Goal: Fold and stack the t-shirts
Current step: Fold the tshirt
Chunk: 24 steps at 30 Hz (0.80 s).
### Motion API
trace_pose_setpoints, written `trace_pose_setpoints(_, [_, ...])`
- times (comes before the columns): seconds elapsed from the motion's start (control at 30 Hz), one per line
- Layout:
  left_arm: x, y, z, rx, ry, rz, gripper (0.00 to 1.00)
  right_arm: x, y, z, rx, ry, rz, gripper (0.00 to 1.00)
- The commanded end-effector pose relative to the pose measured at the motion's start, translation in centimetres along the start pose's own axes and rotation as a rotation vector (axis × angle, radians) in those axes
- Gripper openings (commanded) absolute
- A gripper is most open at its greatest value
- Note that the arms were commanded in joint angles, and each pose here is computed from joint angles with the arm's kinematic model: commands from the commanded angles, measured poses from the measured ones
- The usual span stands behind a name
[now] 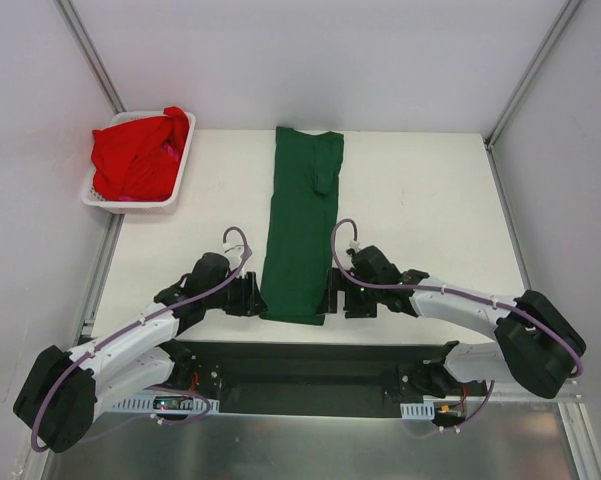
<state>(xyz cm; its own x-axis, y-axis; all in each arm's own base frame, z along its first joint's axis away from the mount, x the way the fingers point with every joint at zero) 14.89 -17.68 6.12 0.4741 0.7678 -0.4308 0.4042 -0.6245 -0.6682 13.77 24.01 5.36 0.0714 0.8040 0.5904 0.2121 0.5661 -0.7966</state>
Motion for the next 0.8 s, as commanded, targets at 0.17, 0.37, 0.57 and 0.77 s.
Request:
trace_pose_setpoints(0.17, [0.4,0.0,0.8,0.027,-0.017,-0.017,0.43,1.8,1.1,-0.2,-0.006,-0.006,-0.036,0.87])
trace_pose_setpoints(0.37, [0.7,0.2,0.8,0.037,-0.015,-0.032,0.43,1.8,1.6,0.0,-0.009,0.002,-0.027,0.77])
trace_pose_setpoints(0.57, [0.7,0.5,0.7,0.060,-0.016,-0.028,0.43,1.3,1.9,0.2,-0.028,0.028,-0.017,0.74])
trace_pose_setpoints(0.77, [0.6,0.8,0.4,0.060,-0.020,-0.025,0.43,1.0,2.3,0.0,-0.057,0.056,-0.016,0.70])
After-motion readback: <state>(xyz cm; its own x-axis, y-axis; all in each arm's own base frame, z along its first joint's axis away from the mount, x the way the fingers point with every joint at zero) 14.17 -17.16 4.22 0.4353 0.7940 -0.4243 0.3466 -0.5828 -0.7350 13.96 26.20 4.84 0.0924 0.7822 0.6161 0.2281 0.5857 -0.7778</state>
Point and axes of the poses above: each gripper's point midway between its finger pads, its own y axis out along the fingers, its own x axis along the line the jaws close on, z = x × y, the point moved 2 cm from there along -y, back along the fingers, and after that the axes turned 12 degrees about y, right-handed, at the moved point
